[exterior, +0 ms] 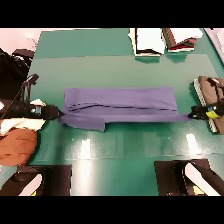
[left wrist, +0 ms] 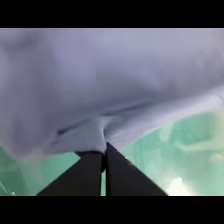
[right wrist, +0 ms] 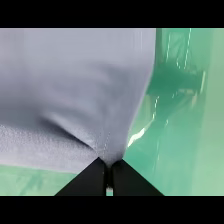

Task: Fold the shirts.

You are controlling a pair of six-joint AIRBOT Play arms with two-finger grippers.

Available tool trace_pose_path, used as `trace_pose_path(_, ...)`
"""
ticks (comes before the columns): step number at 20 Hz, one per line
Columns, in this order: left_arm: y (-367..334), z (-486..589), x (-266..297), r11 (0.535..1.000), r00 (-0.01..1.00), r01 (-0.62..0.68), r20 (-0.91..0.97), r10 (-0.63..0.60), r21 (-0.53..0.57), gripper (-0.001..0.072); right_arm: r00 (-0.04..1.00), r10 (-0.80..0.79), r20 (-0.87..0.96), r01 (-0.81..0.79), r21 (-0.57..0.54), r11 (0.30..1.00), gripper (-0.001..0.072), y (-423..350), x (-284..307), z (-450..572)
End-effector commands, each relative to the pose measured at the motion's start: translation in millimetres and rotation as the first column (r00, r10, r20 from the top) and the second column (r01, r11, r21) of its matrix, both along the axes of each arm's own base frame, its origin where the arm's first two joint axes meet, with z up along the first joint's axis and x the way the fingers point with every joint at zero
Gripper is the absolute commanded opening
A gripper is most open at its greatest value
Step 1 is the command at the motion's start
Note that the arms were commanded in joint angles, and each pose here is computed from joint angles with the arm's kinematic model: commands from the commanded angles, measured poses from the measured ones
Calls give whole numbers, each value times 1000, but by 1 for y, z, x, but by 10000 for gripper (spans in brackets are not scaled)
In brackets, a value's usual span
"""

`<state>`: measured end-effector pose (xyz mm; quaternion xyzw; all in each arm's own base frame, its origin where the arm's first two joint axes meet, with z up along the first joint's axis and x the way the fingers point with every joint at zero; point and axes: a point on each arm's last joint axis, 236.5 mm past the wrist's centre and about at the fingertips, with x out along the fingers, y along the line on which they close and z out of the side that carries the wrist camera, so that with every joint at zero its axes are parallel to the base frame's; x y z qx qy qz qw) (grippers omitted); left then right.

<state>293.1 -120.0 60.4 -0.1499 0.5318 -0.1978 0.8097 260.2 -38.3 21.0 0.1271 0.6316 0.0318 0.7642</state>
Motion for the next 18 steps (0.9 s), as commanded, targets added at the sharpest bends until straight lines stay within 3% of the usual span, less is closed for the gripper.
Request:
trace_pose_path(1, 8, -25, 69, 999, 1000, -6, 19, 5, 46, 25, 999, 23, 36, -22, -6, 1000, 18, 7, 59, 1)
trace_pose_path(7, 12, -55, 155, 997, 1000, -11, 12, 10, 75, 25, 999, 40, -18, -39, 38, 999, 18, 20, 133, -27)
trace_pose_path(12, 15, -54, 182, 996, 996, -49, 72, 43, 76, 40, 999, 33, -20, -32, 71, 997, 22, 19, 162, -36)
trace_pose_path(13, 15, -54, 182, 996, 997, -51, 68, 46, 74, 273, 999, 33, 5, -33, 91, 995, 53, 18, 168, -34)
trace_pose_path(14, 14, -53, 182, 995, 996, -80, 52, 77, 55, 450, 999, 34, 33, -38, 123, 992, 209, 22, 175, -28)
trace_pose_path(15, 13, -53, 179, 995, 995, -94, 32, 93, 40, 429, 998, 15, 55, -23, 149, 989, 362, 21, 179, -23)
trace_pose_path(18, 4, -55, 166, 998, 997, -67, -26, 67, 16, 428, 997, 24, 76, -40, 212, 976, 414, 12, 172, -17)
